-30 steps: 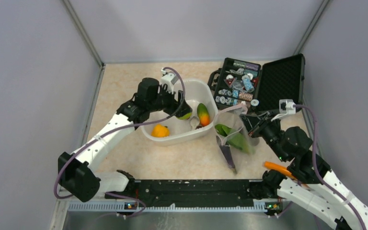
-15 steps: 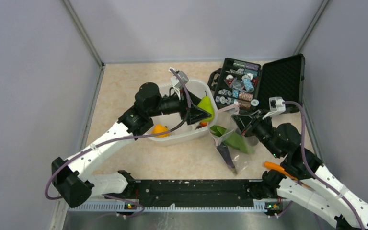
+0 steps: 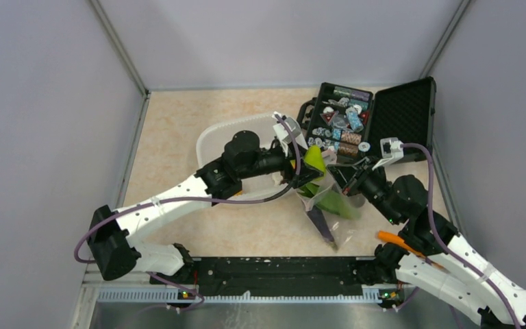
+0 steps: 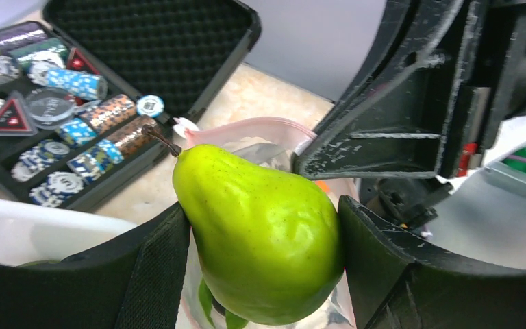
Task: Place the food in the zip-top bag and seal the zipper
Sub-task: Place the fake fruit in the zipper food storage bag, then adjust the zipper food storage bag at the center of the board.
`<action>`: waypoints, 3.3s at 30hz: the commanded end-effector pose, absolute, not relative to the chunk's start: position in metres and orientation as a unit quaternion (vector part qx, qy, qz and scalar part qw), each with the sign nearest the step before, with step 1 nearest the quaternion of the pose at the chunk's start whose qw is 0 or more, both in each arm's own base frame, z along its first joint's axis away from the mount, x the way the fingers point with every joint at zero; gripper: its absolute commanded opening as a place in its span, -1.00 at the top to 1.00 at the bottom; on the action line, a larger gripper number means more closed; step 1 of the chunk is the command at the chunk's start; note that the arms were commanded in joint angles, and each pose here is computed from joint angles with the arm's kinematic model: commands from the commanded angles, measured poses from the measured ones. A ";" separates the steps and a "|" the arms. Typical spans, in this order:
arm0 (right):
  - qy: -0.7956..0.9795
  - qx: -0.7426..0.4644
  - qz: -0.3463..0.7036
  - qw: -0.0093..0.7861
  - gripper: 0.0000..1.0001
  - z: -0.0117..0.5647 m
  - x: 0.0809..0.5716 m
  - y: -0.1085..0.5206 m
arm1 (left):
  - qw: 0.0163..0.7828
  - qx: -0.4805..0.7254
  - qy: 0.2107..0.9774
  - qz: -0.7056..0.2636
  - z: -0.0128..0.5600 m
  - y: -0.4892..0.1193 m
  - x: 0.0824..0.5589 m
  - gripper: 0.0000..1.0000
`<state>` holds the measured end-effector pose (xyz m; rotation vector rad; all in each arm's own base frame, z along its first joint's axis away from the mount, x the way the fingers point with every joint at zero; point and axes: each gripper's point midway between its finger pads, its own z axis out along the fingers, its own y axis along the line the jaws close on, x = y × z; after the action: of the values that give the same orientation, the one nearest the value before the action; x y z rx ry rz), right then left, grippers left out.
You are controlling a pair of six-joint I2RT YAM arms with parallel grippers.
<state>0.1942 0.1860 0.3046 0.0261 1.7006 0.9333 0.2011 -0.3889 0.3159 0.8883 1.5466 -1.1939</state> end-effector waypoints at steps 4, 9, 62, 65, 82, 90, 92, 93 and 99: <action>0.677 0.016 0.450 0.582 1.00 0.339 0.188 0.191 | 0.548 0.347 0.626 -0.433 0.324 -0.395 0.219 0.50; 0.664 0.024 0.465 0.585 1.00 0.348 0.185 0.189 | 0.551 0.355 0.638 -0.405 0.310 -0.403 0.219 0.29; 0.701 0.101 0.399 0.582 1.00 0.321 0.198 0.159 | 0.481 0.306 0.762 -0.307 0.270 -0.352 0.237 -0.22; 0.702 0.100 0.399 0.582 1.00 0.320 0.198 0.160 | 0.466 0.320 0.763 -0.314 0.267 -0.355 0.234 0.11; 0.674 0.086 0.424 0.599 1.00 0.337 0.191 0.159 | 0.510 0.321 0.731 -0.321 0.302 -0.363 0.245 1.00; 0.628 0.113 0.433 0.637 1.00 0.358 0.182 0.132 | 0.544 0.347 0.657 -0.390 0.372 -0.380 0.231 1.00; 0.635 0.146 0.409 0.639 1.00 0.342 0.187 0.120 | 0.552 0.348 0.651 -0.387 0.376 -0.381 0.234 1.00; 0.643 0.159 0.396 0.636 1.00 0.333 0.190 0.115 | 0.550 0.349 0.652 -0.387 0.372 -0.383 0.237 1.00; 0.685 0.158 0.366 0.610 1.00 0.315 0.194 0.119 | 0.506 0.325 0.700 -0.386 0.337 -0.391 0.251 1.00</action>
<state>0.1902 0.1218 0.3159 0.3412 1.5511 0.8823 0.2427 -0.3835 0.3308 0.8292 1.6847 -0.8915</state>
